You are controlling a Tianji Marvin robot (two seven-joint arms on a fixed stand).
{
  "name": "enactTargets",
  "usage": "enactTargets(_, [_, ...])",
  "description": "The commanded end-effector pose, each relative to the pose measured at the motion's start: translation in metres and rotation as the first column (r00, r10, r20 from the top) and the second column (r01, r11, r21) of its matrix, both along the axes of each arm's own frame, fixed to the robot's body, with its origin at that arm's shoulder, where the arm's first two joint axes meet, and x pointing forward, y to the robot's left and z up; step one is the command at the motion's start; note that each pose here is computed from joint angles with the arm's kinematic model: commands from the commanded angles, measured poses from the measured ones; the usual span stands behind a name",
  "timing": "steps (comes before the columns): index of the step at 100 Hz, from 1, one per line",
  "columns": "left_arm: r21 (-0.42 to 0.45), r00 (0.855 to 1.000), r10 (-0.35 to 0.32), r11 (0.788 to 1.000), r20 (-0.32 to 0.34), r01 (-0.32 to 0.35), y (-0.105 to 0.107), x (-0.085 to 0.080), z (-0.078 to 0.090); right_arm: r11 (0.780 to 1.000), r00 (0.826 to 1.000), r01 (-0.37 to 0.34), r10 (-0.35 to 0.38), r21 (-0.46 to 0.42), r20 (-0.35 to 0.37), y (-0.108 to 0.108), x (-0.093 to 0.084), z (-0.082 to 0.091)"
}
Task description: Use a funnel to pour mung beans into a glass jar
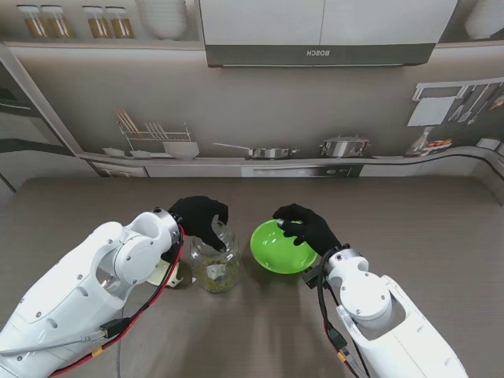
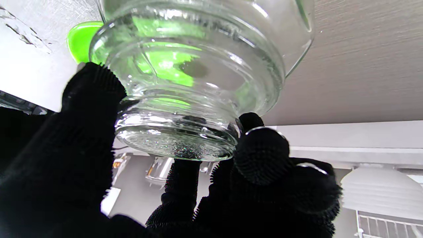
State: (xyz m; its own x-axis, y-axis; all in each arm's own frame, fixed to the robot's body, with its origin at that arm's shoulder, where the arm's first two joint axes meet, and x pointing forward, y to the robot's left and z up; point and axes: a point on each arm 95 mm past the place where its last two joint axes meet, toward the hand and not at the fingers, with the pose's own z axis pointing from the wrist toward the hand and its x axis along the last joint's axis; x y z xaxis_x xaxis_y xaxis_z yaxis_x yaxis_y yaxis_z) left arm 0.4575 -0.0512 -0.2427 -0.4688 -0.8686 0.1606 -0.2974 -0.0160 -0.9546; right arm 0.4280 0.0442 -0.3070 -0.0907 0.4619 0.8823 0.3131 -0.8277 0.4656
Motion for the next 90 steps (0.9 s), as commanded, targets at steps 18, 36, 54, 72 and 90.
enactTargets(18, [0.027, 1.000, -0.006, 1.000, -0.011, 0.006, -0.0001, -0.0018, -0.0017, 1.000, 1.000, -0.013, 0.013, 0.006, -0.012, 0.0033, -0.0012, -0.0015])
enactTargets(36, [0.042, 1.000, -0.010, 0.999, -0.001, 0.010, 0.0016, -0.0035, -0.0011, 1.000, 1.000, -0.012, 0.012, 0.005, -0.012, 0.0032, -0.0011, -0.0015])
enactTargets(54, [0.060, 1.000, -0.018, 0.998, 0.011, 0.017, 0.0036, -0.0061, 0.0000, 1.000, 1.000, -0.013, 0.013, 0.005, -0.012, 0.0033, -0.0011, -0.0017])
enactTargets(72, [0.073, 1.000, -0.027, 0.997, 0.015, 0.026, 0.0051, -0.0081, 0.0009, 1.000, 1.000, -0.013, 0.013, 0.007, -0.014, 0.0033, -0.0012, -0.0017])
enactTargets(90, [0.085, 0.999, -0.039, 0.996, 0.005, 0.038, 0.0058, -0.0105, 0.0004, 1.000, 1.000, -0.011, 0.011, 0.007, -0.014, 0.0029, -0.0011, -0.0017])
